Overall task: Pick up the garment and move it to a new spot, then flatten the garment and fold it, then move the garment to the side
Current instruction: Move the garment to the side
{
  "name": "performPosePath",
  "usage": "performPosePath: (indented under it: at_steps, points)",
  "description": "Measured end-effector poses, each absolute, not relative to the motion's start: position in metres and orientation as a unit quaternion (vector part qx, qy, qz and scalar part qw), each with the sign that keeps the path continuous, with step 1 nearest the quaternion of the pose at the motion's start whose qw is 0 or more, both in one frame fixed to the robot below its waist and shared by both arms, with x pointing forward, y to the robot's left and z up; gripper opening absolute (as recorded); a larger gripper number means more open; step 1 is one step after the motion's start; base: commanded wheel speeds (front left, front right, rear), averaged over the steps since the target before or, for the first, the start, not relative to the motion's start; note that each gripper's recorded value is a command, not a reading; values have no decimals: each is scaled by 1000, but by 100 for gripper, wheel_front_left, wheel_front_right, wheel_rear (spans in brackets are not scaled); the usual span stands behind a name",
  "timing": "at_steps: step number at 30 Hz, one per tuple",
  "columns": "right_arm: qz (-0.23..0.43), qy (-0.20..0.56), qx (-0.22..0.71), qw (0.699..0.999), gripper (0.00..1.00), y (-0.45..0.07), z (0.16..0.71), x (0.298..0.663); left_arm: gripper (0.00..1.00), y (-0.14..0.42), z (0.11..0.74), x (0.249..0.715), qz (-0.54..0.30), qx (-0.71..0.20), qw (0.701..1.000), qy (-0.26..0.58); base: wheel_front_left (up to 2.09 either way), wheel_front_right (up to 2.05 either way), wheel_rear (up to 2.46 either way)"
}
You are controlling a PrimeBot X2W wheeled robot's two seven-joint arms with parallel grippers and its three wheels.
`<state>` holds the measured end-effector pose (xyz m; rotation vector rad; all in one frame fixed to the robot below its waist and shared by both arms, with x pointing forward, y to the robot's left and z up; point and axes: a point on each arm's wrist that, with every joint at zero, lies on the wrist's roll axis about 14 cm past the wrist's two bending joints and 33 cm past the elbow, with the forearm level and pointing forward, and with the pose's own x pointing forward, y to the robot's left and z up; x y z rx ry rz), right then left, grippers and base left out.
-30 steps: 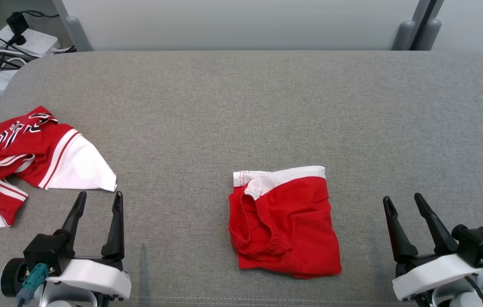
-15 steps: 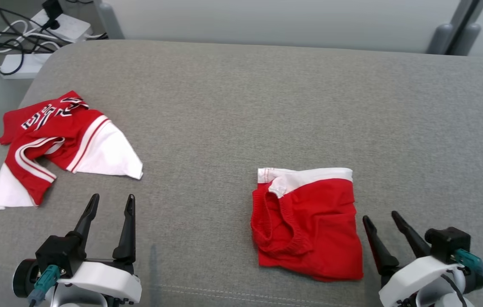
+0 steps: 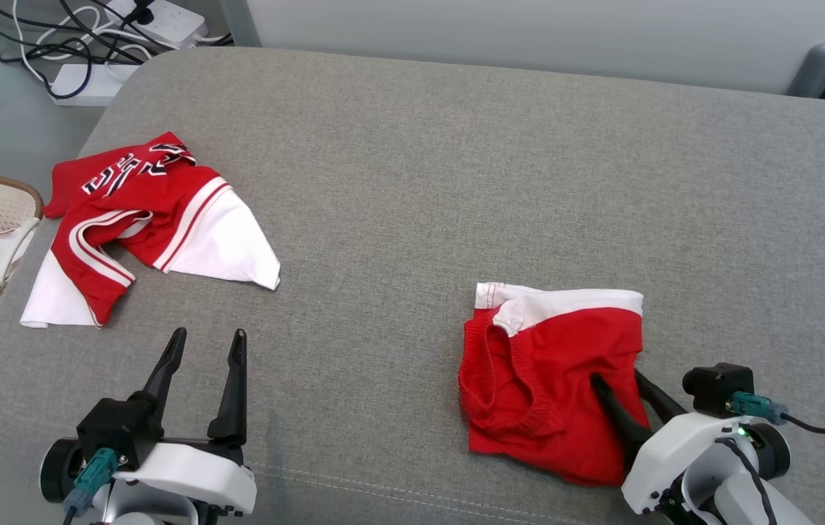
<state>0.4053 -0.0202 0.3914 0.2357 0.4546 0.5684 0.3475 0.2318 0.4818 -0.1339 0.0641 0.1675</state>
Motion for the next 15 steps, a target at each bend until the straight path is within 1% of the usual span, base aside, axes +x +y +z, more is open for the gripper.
performPosePath:
  at_steps: [4,15]
  points:
    - [278,202,107,933,0,-26,397,410,100,226,480,350,71,-69,994,34,0,0,0]
    - [213,170,103,957,0,-80,401,414,100,184,474,371,-16,-74,996,53,0,0,0]
